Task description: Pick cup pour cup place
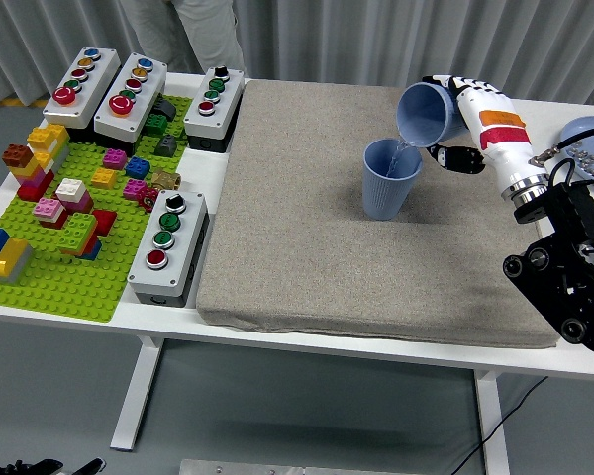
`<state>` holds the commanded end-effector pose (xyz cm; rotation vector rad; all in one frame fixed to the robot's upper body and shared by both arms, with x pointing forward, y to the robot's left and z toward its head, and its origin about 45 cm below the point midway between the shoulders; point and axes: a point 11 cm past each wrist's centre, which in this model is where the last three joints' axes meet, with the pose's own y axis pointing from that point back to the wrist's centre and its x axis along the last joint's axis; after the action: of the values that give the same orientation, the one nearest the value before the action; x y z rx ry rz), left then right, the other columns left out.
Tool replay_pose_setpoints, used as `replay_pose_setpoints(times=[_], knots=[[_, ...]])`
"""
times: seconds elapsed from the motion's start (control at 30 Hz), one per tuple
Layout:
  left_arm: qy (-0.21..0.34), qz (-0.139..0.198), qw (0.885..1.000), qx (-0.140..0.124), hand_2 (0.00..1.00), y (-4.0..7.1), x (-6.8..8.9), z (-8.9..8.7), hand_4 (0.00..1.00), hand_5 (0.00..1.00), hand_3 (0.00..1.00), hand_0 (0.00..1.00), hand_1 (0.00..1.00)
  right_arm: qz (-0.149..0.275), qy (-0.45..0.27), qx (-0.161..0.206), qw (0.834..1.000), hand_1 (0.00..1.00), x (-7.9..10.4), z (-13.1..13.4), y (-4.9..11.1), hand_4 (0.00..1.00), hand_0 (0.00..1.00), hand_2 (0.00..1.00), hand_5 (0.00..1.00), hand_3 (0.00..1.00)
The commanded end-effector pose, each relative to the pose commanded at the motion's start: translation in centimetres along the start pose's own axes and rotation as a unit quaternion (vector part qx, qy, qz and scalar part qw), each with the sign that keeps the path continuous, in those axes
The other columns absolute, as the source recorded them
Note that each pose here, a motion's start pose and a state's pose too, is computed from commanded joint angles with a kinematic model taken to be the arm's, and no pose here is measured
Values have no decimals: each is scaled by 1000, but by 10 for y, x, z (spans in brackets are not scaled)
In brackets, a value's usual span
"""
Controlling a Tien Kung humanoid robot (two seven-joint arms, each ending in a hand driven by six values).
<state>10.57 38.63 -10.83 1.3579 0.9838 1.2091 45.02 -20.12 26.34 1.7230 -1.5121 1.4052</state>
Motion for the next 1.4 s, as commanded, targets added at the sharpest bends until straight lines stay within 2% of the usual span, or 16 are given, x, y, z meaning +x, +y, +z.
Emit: replay_pose_setpoints(times=[0.53, 1.4], knots=[[1, 0, 1000, 2, 809, 0, 0, -2, 504, 967, 646, 776, 756, 15, 33, 18, 999, 729, 4, -6, 1, 770, 835, 626, 100, 650], [2, 0, 1000, 4, 810, 0, 0, -4, 505, 967, 647, 777, 757, 5, 97, 51, 994, 736, 1, -15, 3, 775, 865, 631, 96, 638]])
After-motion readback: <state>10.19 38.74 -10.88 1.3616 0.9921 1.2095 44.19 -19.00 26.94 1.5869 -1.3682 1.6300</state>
